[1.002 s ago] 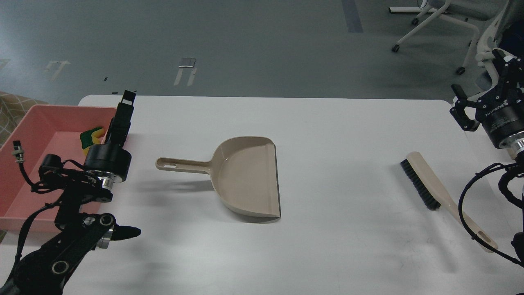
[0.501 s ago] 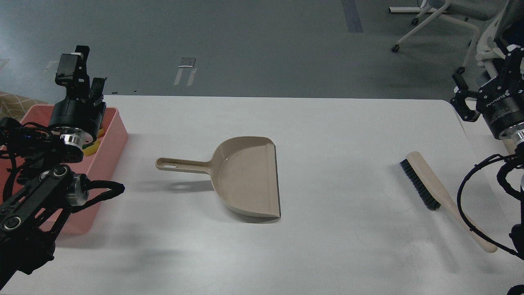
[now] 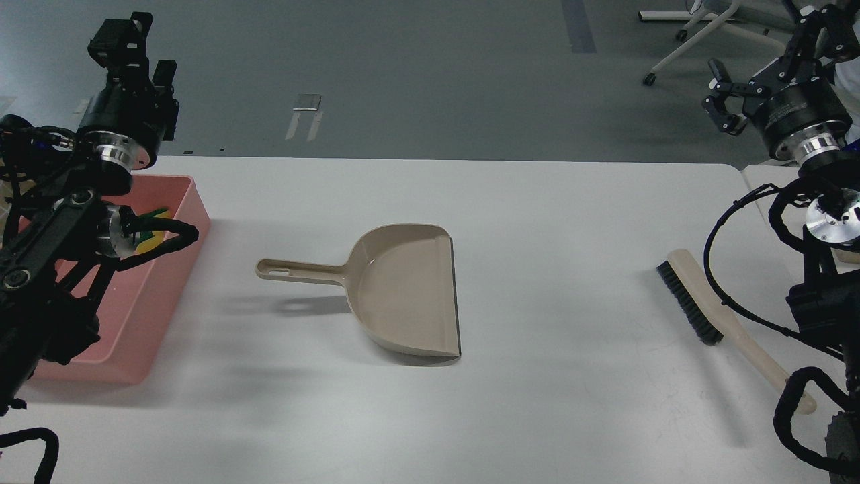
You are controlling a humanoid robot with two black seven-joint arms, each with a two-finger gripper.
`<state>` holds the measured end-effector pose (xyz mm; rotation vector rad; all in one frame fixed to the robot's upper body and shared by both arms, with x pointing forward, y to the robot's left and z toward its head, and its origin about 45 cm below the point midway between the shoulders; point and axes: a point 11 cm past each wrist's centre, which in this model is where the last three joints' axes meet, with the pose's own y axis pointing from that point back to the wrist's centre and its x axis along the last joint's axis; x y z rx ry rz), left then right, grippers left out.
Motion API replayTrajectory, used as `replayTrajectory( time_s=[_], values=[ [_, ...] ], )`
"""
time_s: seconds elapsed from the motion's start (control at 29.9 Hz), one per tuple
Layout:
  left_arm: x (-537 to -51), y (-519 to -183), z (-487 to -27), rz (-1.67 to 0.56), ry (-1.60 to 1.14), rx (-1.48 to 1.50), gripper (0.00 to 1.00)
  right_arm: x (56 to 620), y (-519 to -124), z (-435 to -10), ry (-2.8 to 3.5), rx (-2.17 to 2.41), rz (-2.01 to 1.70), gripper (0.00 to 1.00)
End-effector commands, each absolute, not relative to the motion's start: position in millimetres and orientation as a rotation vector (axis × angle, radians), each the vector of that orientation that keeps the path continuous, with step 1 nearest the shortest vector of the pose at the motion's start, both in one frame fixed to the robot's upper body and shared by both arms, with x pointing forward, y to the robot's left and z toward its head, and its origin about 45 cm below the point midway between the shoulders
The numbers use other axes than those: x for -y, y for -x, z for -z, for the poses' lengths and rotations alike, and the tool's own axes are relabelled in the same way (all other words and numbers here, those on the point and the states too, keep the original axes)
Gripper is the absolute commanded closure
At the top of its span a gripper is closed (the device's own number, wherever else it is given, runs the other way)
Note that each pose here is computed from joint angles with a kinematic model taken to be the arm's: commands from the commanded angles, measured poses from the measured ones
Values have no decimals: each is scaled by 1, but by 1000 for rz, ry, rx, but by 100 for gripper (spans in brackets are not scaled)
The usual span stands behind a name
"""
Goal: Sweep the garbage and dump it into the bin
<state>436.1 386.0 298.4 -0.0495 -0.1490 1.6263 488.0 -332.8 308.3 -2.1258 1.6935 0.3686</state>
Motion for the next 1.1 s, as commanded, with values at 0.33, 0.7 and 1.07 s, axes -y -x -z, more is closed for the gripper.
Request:
replayTrajectory(
  time_s=[0.33,0.7,1.07],
  values=[
    [-315,-490,-302,-1469,36,119,38,285,-533,-353,2229,-1677,-212,0],
    [-302,-512,-304,-1499,55,57,29,274,-548,-363,2195,-1709,-170,0],
    [-302,-519,-313,-1527,173,-36,22,281,-546,-358,2189,-1722,-174,0]
  ],
)
